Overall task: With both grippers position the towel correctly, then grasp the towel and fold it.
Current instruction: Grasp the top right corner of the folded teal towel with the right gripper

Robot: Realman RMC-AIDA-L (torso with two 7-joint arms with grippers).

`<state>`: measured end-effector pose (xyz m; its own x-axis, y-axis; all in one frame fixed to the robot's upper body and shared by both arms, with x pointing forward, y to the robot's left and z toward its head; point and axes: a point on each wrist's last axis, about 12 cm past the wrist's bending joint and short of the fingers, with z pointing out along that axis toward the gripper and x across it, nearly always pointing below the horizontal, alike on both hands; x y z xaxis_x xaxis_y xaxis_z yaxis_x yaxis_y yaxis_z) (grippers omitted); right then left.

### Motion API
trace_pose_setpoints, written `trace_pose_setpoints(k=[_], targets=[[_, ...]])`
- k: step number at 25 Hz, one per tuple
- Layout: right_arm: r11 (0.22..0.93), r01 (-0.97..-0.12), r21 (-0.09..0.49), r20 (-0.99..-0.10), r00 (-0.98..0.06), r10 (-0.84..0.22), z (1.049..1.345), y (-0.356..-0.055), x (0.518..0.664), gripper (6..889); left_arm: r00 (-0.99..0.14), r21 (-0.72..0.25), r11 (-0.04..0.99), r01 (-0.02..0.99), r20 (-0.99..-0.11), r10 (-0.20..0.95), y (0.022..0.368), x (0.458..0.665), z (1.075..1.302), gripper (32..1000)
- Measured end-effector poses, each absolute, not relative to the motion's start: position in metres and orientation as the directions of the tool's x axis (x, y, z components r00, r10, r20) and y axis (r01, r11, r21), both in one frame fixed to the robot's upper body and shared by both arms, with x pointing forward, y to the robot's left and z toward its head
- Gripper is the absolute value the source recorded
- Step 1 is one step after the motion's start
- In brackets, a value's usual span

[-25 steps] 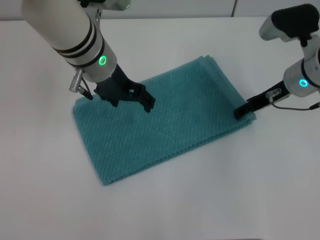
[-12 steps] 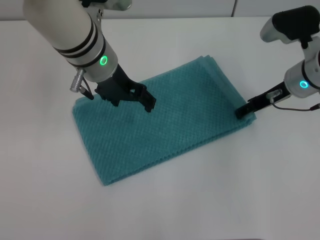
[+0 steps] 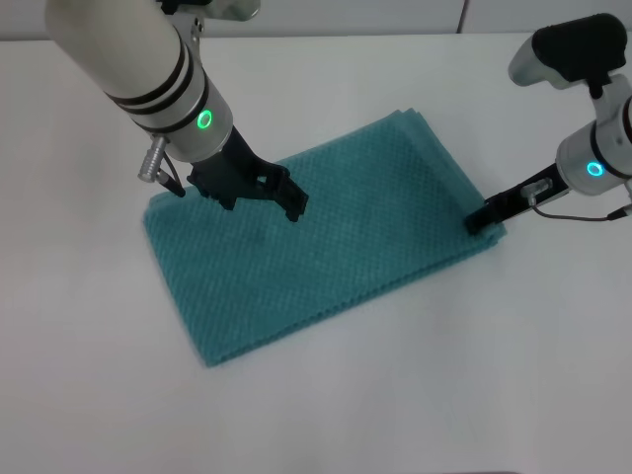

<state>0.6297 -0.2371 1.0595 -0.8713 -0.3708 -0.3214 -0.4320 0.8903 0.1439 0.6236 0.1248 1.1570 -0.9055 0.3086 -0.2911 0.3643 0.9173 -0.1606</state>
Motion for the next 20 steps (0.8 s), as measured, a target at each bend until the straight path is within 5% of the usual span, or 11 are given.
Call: trace_pose_setpoints(k=[17, 20], targets=[[0.866, -0.484, 0.13, -0.333, -0.844, -0.422, 1.053, -0.222, 0.627, 166, -0.904, -0.159, 0.916, 0.368, -0.29, 0.313, 0.126, 0.623, 1.156, 896], [0.861, -0.492, 0.131, -0.332, -0.84, -0.43, 1.054, -0.222, 0.626, 150, -0.906, -0.16, 0.917, 0.366, -0.288, 0.311, 0.127, 0.623, 1.155, 896]])
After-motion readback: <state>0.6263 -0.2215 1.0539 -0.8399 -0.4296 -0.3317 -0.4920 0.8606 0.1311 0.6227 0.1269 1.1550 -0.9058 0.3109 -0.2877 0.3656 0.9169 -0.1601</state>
